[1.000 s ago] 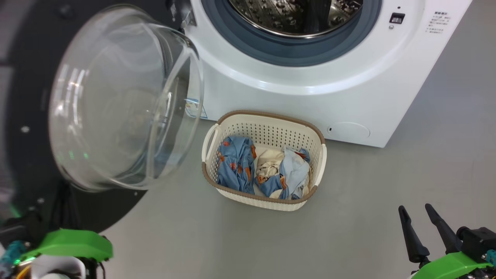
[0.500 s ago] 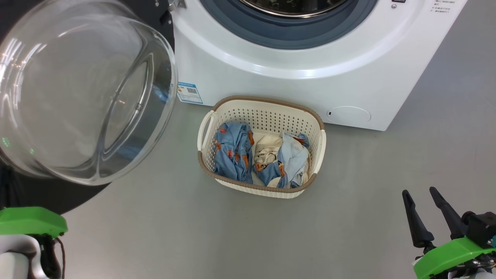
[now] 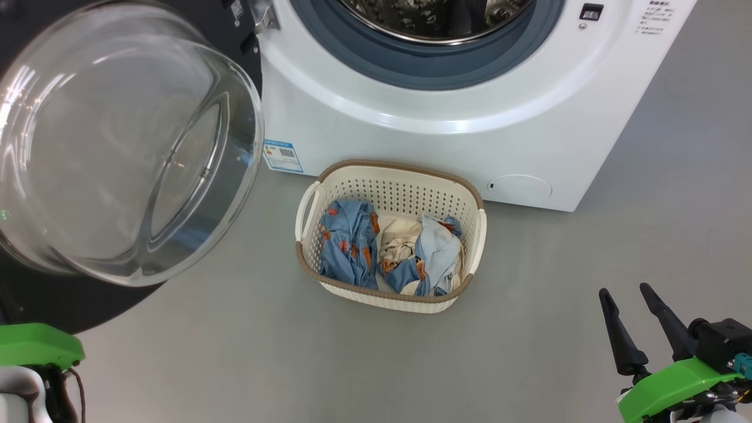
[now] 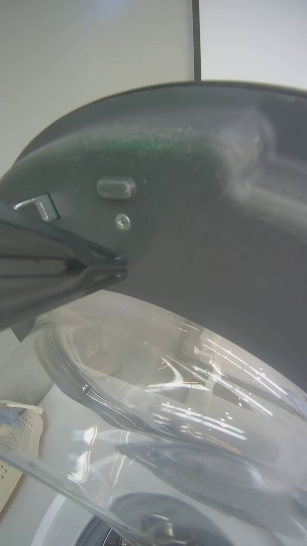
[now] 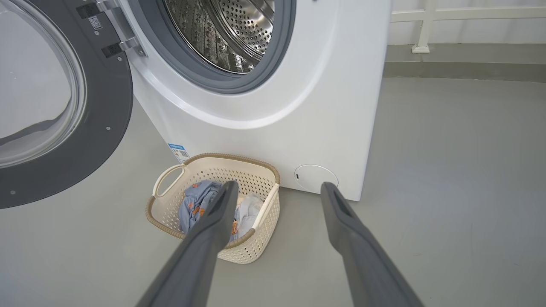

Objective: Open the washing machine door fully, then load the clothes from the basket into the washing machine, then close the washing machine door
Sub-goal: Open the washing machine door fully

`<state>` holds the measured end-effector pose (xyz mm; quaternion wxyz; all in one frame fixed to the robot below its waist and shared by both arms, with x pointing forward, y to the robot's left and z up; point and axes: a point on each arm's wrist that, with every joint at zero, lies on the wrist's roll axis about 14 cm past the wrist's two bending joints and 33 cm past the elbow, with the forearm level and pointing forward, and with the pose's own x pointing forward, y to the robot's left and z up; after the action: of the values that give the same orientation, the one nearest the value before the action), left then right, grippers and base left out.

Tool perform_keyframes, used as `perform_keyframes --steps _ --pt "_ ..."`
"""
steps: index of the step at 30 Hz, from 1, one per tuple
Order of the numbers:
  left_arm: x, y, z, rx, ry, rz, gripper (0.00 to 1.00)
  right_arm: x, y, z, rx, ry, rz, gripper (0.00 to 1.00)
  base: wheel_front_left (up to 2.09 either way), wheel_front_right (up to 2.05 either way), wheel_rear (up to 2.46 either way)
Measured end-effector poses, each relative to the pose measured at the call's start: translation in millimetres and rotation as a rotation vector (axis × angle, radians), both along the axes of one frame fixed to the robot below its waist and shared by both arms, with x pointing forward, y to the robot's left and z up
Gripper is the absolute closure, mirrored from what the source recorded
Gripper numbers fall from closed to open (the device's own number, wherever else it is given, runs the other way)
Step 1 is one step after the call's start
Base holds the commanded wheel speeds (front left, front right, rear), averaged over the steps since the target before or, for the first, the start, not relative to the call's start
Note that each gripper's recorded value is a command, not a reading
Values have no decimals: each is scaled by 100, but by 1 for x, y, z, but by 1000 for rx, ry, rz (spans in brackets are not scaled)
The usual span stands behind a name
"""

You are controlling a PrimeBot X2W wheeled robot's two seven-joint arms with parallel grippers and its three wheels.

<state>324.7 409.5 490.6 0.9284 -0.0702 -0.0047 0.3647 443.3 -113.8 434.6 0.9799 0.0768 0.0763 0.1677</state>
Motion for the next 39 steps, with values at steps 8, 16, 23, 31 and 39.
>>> perform_keyframes --steps 8,16,23,31,39 --pt "15 -21 42 63 -134 -86 100 -5 -4 12 8 -30 -19 0 0 0 0" --pt "30 -80 77 139 -240 -257 100 -24 -17 18 21 -39 -66 0 0 0 0" --pt "47 -134 99 157 -307 -422 100 -37 -35 35 38 -84 -133 0 0 0 0" --pt "55 -178 85 120 -272 -552 100 -51 -57 62 34 -169 -200 0 0 0 0" --pt "54 -210 68 78 -234 -625 100 -72 -78 77 33 -217 -268 0 0 0 0"
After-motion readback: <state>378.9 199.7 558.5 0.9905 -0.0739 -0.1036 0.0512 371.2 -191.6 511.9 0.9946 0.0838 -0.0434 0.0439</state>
